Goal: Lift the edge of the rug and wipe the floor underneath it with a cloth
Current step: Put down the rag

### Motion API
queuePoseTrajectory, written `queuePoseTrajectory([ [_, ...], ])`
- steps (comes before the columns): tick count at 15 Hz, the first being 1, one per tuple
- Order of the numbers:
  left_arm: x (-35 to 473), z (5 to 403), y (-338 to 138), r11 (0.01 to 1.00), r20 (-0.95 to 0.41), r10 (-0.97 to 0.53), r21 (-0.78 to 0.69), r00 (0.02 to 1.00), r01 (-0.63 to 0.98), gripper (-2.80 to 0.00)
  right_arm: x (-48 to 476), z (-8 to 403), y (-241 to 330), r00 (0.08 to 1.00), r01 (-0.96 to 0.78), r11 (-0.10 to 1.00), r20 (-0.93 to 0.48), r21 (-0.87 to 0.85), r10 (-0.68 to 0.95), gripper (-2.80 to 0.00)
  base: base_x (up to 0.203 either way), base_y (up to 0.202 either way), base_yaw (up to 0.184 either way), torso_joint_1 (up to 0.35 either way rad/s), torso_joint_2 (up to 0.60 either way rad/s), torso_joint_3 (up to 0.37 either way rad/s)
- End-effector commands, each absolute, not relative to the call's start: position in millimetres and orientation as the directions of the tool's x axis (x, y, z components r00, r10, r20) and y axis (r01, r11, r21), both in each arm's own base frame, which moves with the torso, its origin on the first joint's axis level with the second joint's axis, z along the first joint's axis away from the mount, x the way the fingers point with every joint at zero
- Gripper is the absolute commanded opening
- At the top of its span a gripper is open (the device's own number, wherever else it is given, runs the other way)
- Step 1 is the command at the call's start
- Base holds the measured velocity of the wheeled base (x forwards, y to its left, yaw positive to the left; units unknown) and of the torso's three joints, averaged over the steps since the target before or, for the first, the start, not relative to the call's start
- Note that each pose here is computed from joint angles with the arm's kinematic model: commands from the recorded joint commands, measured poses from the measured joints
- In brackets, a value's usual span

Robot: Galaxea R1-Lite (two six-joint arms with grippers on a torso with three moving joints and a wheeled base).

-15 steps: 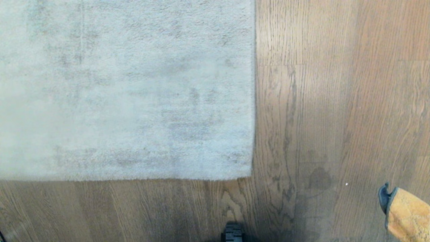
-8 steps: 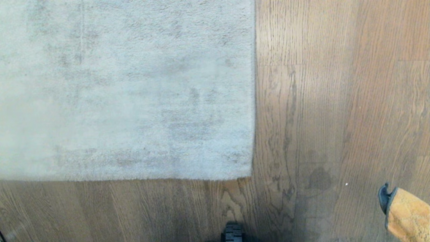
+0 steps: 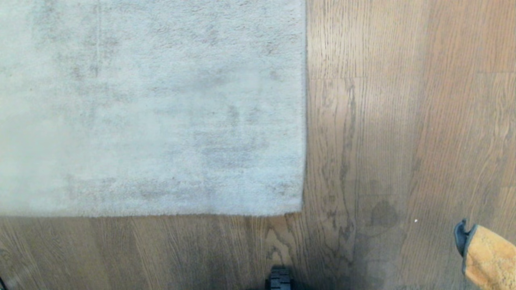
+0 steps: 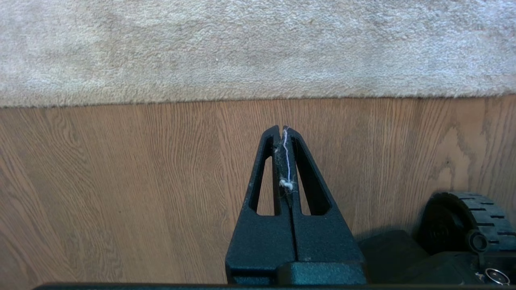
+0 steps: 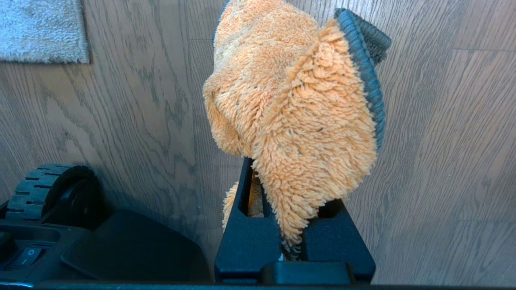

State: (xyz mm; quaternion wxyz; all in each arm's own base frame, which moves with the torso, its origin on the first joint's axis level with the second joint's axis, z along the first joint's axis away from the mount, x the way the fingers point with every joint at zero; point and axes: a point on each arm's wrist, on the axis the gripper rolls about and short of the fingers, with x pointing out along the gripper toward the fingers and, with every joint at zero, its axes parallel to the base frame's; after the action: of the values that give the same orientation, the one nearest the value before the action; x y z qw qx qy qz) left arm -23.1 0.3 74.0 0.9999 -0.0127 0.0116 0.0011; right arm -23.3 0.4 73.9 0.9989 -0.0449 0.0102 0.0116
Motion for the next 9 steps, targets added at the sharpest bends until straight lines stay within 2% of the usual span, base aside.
queuePoseTrajectory([
  [1, -23.3, 74.3, 0.3, 1.000, -0.021, 0.002, -0.026, 1.000, -0.002, -2.80, -23.2, 73.9, 0.4, 0.999, -0.025, 0.996, -0.023, -0.090, 0.023, -2.80, 0.000, 0.000, 0.000, 0.000, 0.00, 0.000],
  [9, -23.2, 73.9, 0.3, 1.000, -0.023, 0.000, -0.024, 1.000, -0.001, -2.80, -23.2, 73.9, 0.4, 0.999, -0.025, 0.996, -0.023, -0.090, 0.023, -2.80, 0.000, 0.000, 0.000, 0.000, 0.00, 0.000],
])
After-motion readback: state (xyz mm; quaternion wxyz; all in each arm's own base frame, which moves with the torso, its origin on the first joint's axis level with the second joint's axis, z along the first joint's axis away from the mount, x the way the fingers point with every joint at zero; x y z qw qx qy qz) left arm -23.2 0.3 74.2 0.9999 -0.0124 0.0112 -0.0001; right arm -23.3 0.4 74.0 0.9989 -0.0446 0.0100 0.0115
